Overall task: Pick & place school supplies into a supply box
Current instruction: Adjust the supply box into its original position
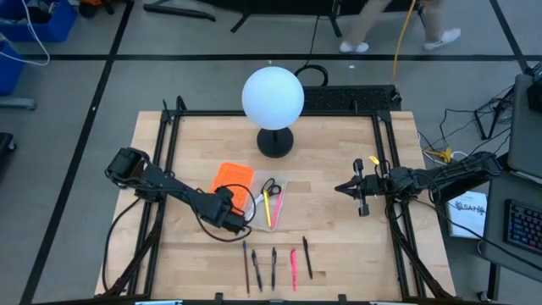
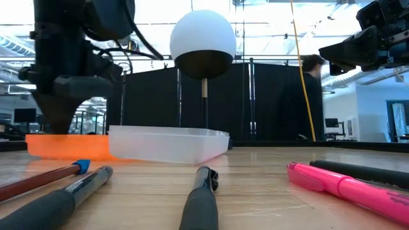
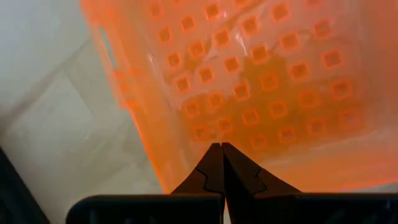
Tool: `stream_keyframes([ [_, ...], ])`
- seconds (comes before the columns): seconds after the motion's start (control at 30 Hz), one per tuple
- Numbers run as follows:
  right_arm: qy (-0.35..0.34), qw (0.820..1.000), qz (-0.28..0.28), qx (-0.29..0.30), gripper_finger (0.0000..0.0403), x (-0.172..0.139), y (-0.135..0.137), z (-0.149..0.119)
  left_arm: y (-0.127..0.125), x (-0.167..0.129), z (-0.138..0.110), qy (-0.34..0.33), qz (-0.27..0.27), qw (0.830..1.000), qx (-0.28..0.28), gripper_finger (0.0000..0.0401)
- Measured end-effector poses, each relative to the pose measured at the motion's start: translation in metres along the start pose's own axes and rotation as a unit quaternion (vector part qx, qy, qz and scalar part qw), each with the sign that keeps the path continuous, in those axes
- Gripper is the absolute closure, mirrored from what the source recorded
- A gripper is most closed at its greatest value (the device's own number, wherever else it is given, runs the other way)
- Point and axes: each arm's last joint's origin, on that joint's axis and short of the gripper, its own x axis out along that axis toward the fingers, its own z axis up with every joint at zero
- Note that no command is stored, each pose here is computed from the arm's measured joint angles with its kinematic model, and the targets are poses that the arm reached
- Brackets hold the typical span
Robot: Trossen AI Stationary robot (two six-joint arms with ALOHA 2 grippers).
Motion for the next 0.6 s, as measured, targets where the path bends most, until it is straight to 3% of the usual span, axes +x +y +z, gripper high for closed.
stream_keyframes([
  [0.6,-0.001,1.0,0.0,0.008,0.0403,0.0,0.0,0.0,-0.018,-0.003,-0.024,0.012,-0.071,0.997,-0.013,0.04],
])
